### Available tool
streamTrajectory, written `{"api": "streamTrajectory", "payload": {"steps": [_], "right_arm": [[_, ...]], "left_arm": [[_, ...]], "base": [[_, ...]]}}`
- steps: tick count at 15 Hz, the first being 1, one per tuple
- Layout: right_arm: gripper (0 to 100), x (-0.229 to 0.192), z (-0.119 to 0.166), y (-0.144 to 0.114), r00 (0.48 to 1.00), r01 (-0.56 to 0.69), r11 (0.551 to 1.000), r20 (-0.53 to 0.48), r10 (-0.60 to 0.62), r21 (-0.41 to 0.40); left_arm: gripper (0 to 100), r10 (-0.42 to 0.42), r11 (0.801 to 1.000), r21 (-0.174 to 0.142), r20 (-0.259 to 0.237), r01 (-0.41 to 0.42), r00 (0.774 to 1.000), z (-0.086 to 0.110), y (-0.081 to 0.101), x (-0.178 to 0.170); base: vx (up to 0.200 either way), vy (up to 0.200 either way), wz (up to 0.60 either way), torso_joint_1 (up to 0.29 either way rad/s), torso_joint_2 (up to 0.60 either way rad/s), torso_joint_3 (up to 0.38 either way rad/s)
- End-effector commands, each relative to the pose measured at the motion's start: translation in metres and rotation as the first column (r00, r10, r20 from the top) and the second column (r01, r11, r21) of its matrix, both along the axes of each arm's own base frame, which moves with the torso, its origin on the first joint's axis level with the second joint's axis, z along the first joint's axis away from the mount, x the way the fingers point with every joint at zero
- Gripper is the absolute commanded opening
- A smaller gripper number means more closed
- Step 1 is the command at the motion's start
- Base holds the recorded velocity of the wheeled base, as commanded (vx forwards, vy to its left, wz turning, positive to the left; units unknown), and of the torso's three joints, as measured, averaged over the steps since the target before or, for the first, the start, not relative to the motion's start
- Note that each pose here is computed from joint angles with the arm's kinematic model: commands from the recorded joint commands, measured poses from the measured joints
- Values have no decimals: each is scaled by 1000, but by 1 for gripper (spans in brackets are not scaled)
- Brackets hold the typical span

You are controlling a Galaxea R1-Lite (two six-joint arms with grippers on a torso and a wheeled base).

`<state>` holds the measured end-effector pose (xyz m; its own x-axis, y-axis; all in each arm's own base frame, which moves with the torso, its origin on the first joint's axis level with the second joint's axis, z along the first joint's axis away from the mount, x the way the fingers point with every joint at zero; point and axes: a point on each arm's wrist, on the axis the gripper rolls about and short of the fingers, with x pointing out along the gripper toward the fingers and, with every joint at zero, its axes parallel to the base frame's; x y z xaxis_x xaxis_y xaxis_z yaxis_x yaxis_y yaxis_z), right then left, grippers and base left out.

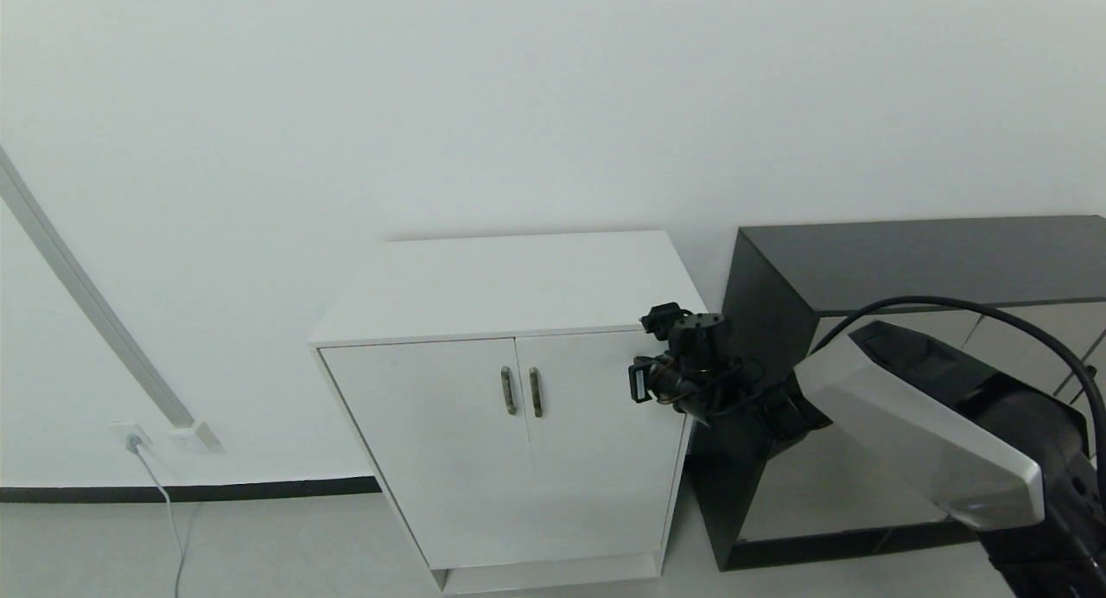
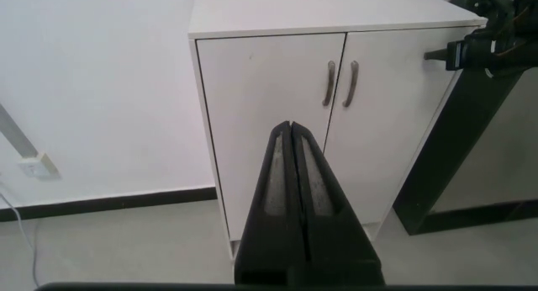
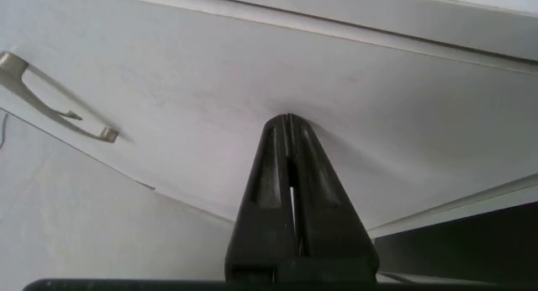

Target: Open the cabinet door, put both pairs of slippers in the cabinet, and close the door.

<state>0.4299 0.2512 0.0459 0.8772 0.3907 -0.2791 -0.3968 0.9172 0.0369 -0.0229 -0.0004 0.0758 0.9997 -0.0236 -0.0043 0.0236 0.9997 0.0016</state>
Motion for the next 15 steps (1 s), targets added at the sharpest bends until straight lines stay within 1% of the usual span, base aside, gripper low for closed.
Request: {"api": "streamTrajectory", "payload": {"steps": [1, 9, 10, 13, 15], "right_arm": [[0, 2, 2, 0, 1000, 2, 1000, 7, -2, 4], [0, -2, 7, -2, 1000, 2, 1000, 11, -2, 8], [0, -12, 15, -6, 1000, 0, 1000, 5, 0, 6], [0, -39, 38, -22, 999, 0, 1000, 38, -1, 25], [0, -64, 51, -40, 999, 7, 999, 49, -8, 34]], "left_arm": [[0, -1, 1000, 0, 0, 1, 1000, 0, 0, 0], [0, 1, 1000, 0, 0, -1, 1000, 0, 0, 0], [0, 1, 1000, 0, 0, -1, 1000, 0, 0, 0], [0, 1, 1000, 0, 0, -1, 1000, 0, 0, 0], [0, 1, 1000, 0, 0, -1, 1000, 0, 0, 0]], "base": [[0, 0, 0, 0, 0, 0], [0, 0, 0, 0, 0, 0], [0, 0, 0, 0, 0, 0], [0, 0, 0, 0, 0, 0], [0, 0, 0, 0, 0, 0]]}}
